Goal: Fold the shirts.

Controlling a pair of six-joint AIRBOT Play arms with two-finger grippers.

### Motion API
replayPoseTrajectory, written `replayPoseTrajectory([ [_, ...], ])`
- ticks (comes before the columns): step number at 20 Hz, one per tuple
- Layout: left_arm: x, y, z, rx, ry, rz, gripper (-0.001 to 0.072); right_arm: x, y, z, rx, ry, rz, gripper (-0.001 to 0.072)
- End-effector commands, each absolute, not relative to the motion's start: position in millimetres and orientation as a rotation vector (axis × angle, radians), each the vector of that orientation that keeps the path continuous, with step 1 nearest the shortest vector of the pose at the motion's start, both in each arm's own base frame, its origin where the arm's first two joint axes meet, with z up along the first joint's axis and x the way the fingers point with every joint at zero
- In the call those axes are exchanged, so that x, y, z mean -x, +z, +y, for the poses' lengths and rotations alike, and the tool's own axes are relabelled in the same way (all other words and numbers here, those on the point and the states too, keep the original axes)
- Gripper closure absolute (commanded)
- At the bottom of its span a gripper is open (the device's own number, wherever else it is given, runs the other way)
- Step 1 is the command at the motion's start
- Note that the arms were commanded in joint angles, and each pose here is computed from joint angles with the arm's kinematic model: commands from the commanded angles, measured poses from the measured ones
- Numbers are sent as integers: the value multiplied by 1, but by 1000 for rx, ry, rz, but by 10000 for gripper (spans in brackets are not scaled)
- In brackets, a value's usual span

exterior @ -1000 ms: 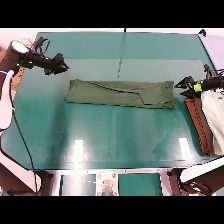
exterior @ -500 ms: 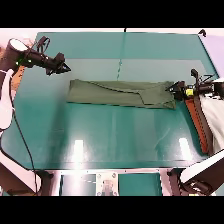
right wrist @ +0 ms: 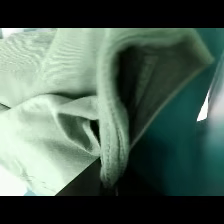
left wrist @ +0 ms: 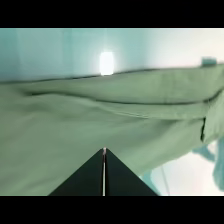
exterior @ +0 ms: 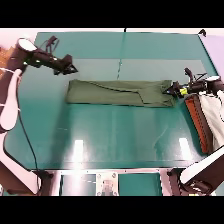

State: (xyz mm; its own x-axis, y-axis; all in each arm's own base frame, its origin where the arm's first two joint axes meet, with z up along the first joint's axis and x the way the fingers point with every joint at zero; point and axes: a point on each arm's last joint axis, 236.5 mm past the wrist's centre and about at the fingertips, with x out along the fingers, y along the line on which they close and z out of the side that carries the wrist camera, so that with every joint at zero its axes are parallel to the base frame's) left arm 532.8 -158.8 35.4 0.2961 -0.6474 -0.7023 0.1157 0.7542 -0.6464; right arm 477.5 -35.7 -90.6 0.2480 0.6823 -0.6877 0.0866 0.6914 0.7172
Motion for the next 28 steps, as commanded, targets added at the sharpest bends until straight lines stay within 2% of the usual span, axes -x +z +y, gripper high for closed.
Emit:
replayPoseTrajectory([
  [1, -537, 29, -225, 415, -619, 1092, 683, -485, -53, -22, -724, 504, 1269, 694],
  [6, -520, -29, -352, 315, -698, 1047, 683, -475, 51, 8, -592, 607, 1205, 694],
  [10, -498, -53, -430, 392, -724, 1014, 683, -460, 116, 36, -481, 669, 1135, 694],
  [15, -472, -83, -473, 539, -741, 1087, 684, -458, 155, 56, -410, 695, 1065, 694],
  [21, -478, -64, -460, 575, -755, 1100, 683, -458, 158, 56, -409, 692, 1059, 694],
  [25, -489, 11, -405, 510, -871, 1080, 683, -457, 159, 69, -429, 698, 1082, 694],
  [28, -497, 84, -335, 454, -937, 1046, 683, -452, 159, 104, -427, 737, 1114, 693],
])
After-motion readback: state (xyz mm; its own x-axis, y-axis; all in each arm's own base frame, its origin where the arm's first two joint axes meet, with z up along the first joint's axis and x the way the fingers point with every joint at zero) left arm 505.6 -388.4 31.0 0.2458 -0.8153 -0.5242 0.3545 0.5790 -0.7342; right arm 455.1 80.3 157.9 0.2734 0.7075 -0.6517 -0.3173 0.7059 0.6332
